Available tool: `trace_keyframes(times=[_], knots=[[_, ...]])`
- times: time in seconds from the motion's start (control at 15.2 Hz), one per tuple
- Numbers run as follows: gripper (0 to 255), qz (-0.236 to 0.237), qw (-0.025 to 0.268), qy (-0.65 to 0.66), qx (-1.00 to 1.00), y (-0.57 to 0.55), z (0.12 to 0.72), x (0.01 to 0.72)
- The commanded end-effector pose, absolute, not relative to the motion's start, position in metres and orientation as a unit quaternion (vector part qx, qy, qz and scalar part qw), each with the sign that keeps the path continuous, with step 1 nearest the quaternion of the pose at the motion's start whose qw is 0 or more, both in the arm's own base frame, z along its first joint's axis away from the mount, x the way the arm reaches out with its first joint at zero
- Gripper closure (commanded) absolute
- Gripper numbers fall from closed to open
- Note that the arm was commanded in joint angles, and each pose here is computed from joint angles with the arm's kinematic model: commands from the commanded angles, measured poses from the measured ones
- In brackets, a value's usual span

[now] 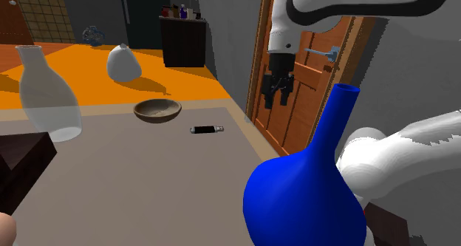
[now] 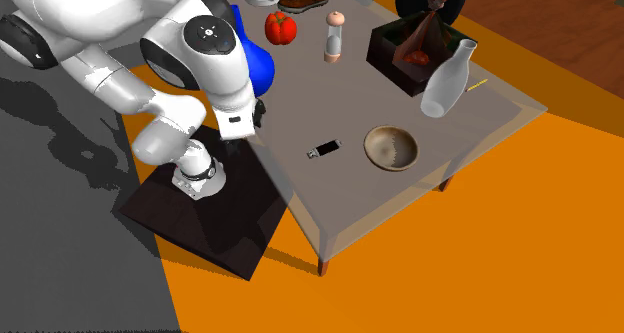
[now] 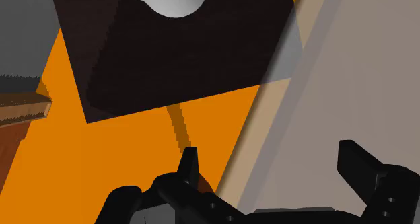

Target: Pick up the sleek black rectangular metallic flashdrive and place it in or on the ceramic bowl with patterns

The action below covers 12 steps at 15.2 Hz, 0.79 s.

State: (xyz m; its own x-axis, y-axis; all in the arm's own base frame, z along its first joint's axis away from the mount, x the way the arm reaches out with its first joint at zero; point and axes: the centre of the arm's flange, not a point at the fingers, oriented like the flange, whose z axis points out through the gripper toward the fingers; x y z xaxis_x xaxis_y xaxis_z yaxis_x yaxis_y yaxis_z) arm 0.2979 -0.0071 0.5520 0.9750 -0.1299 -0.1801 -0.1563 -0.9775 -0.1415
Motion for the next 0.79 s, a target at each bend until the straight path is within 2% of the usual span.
trace_keyframes(times=[0.0, 0.73], knots=[[0, 0.085, 0.078, 0.072, -0.991, -0.007, 0.552, 0.298], [0, 0.046, 0.015, -0.228, -0.972, 0.075, 0.513, 0.413]])
